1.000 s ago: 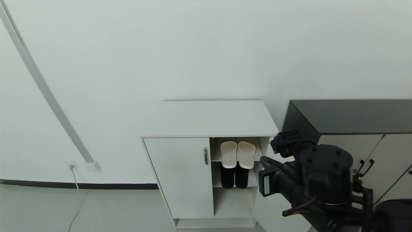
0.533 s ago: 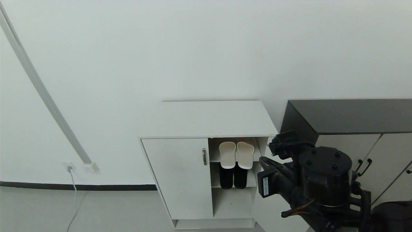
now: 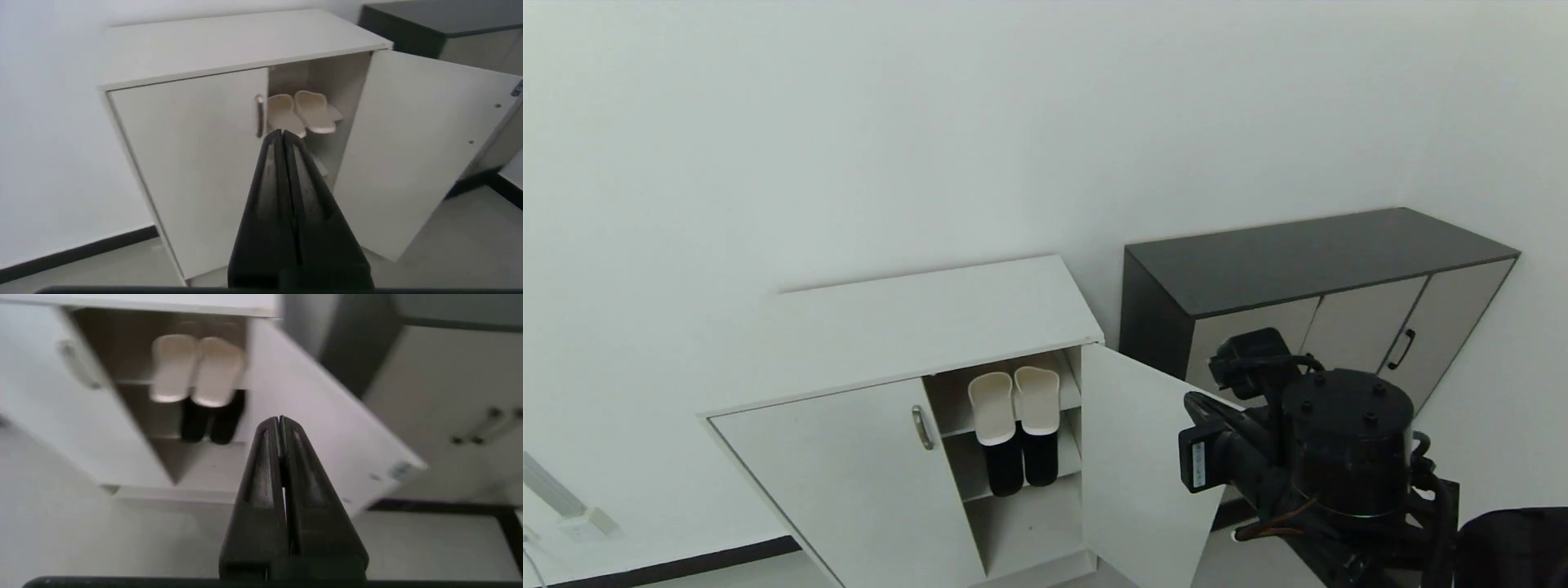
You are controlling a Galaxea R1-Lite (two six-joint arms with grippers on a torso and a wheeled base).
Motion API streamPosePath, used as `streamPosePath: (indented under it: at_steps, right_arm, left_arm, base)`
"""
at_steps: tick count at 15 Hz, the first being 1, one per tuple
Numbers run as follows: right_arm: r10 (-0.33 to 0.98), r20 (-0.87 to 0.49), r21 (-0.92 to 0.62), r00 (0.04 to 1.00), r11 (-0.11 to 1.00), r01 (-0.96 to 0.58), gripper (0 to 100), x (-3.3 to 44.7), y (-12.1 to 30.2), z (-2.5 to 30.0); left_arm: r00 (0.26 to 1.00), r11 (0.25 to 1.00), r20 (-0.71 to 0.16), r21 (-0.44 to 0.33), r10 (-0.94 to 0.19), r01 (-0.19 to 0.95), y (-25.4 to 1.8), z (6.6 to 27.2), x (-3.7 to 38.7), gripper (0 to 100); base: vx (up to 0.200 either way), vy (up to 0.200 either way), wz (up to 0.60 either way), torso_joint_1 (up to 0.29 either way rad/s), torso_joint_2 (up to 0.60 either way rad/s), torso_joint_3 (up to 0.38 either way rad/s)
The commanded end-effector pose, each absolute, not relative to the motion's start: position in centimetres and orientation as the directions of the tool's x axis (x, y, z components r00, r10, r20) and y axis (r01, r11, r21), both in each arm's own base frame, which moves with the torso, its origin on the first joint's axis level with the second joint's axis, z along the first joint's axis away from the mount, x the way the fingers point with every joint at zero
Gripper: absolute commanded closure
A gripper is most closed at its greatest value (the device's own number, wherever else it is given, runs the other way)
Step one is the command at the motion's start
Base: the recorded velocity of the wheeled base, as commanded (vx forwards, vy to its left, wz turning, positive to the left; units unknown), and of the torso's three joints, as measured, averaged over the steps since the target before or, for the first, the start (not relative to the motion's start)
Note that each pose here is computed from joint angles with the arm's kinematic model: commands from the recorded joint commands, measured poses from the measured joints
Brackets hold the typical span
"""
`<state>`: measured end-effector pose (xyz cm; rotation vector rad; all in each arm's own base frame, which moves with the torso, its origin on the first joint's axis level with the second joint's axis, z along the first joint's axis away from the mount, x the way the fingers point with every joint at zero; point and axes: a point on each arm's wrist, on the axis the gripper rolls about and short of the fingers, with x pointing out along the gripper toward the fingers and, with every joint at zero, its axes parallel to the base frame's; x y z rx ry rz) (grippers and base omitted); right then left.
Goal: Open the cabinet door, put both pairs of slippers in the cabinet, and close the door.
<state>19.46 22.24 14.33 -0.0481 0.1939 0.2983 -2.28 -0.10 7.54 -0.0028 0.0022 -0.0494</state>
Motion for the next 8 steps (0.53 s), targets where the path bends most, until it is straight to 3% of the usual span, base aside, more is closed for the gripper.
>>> streamPosePath:
  at_steps: [1, 6, 8]
  right_arm:
    - [0.283, -0.208, -0.026, 0.936, 0.955, -0.295, 100, 19.67, 22.38, 13.87]
    - [0.282, -0.208, -0.026, 0.937, 0.956, -0.293, 100, 19.62, 22.24, 13.9]
    - [0.281, -0.21, -0.03, 0.936, 0.956, -0.293, 100, 19.59, 22.21, 13.83]
  left_arm:
    - [0.999, 0.999, -0.003, -0.005, -0.049, 0.049, -0.1, 7.54, -2.27, 100]
    - [0.999, 0.999, -0.003, -0.005, -0.051, 0.051, -0.1, 7.54, -2.27, 100]
    - [0.999, 0.999, -0.003, -0.005, -0.051, 0.051, -0.1, 7.54, -2.27, 100]
  base:
    - [0.0, 0.0, 0.0, 0.0, 0.0, 0.0]
    - [0.0, 0.0, 0.0, 0.0, 0.0, 0.0]
    - [-0.2, 0.0, 0.0, 0.005, 0.01, 0.002]
